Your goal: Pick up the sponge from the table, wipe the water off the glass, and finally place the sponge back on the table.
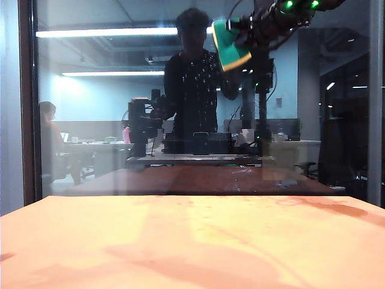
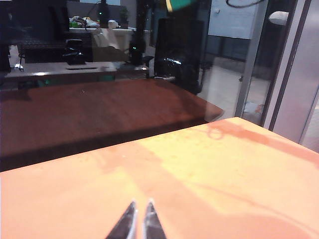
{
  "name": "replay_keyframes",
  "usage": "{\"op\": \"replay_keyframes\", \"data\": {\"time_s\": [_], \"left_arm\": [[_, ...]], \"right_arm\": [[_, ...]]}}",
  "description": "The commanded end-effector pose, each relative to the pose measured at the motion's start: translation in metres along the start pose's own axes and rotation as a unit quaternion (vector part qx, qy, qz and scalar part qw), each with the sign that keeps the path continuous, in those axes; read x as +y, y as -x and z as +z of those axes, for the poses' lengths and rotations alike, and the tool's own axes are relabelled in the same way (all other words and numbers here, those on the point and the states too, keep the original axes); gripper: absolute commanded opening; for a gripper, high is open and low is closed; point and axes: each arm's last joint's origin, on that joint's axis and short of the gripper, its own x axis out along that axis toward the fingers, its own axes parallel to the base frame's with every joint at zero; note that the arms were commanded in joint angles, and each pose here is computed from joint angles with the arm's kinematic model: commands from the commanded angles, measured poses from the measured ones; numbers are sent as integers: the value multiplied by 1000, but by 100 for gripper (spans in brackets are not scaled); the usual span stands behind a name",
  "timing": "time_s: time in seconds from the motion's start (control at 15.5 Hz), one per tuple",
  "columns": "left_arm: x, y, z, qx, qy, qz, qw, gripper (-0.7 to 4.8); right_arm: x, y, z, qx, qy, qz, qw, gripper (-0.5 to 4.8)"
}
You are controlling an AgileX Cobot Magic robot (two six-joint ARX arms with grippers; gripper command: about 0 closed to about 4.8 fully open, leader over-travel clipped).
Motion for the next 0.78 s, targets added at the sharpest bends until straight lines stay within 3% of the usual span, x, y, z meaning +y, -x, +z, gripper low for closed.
{"op": "replay_keyframes", "data": {"time_s": [0.06,0.45,0.78], "left_arm": [[0,0,2,-6,-6,0,1000,25],[0,0,2,-6,-6,0,1000,25],[0,0,2,-6,-6,0,1000,25]], "right_arm": [[-2,-4,-21,60,4,-5,998,-7],[-1,-18,-80,185,6,4,983,-7],[-1,-9,-42,116,26,-8,993,-7]]}}
